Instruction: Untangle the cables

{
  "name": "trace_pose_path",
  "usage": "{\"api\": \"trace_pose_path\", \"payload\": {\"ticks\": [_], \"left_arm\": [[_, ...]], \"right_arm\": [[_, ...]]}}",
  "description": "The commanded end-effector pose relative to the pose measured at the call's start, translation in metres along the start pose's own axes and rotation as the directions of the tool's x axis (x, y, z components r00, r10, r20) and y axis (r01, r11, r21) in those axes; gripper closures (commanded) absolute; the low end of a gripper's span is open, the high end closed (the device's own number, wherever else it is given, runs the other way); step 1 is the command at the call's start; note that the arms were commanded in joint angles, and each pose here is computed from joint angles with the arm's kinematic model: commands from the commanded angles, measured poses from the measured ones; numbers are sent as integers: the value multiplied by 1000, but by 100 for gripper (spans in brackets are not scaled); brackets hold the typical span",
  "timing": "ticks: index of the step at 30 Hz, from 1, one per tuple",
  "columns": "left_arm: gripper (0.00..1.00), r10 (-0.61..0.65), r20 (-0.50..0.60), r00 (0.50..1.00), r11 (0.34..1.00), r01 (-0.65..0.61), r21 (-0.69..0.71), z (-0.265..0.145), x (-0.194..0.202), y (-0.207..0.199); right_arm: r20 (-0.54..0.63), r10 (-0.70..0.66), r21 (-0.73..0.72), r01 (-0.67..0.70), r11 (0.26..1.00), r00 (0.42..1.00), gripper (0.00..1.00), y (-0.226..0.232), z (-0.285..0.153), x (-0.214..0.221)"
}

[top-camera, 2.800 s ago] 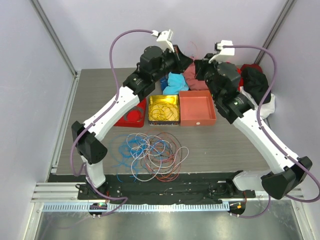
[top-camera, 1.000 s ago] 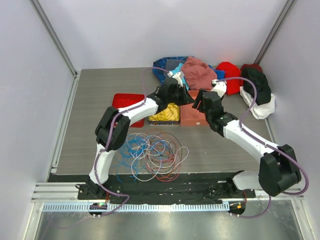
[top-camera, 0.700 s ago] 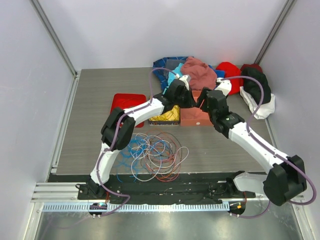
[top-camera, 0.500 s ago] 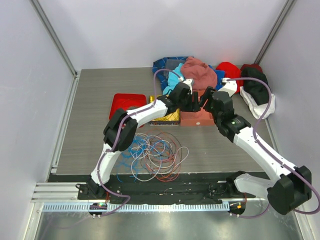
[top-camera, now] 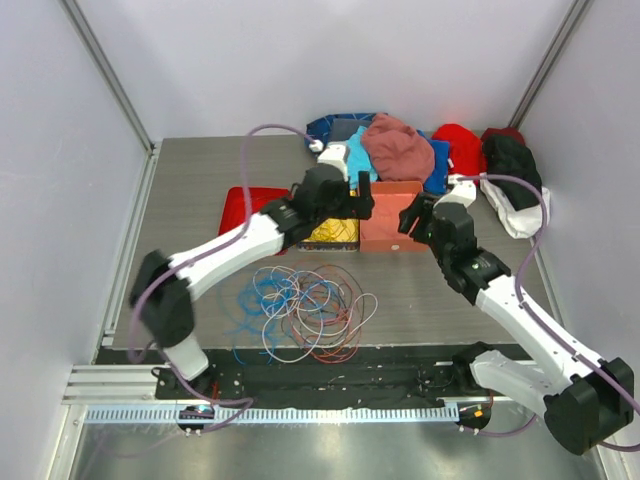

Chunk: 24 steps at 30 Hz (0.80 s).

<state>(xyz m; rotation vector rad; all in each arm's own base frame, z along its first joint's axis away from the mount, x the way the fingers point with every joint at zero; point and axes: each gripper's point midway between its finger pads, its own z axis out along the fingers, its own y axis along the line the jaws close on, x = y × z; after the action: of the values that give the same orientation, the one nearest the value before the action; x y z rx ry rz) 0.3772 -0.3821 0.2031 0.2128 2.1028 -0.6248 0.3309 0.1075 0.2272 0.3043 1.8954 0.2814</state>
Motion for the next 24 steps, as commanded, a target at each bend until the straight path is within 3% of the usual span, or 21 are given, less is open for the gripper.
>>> {"api": "trace_pose_path", "payload": {"ticks": [1,2,4,6,14,20,24], "left_arm": [[0,-23,227,974,999,34,-41,-84,-53,1],[0,-17,196,980,998,29,-57,-88,-32,12],[0,-54,218,974,998,56,-4,-119,-30,5],[0,-79,160,984,997,78,11,-129,6,14],[0,-180,150,972,982,186,-25,-182,108,55],[0,-226,176,958,969,239,-61,-207,117,80],[0,-228,126,965,965,241,-99,-208,134,89]], "right_arm": [[-108,26,-85,-35,996,994,36,1,-4,50],[-125,26,-107,-39,994,992,36,2,-6,58],[-194,12,-188,-49,981,981,37,10,-12,84],[-253,-21,-280,-53,959,967,39,23,-22,107],[-303,-221,-435,72,898,927,42,82,-51,156],[-345,-266,-470,80,879,900,46,99,-68,186],[-376,-257,-457,63,887,890,46,90,-78,206]]}}
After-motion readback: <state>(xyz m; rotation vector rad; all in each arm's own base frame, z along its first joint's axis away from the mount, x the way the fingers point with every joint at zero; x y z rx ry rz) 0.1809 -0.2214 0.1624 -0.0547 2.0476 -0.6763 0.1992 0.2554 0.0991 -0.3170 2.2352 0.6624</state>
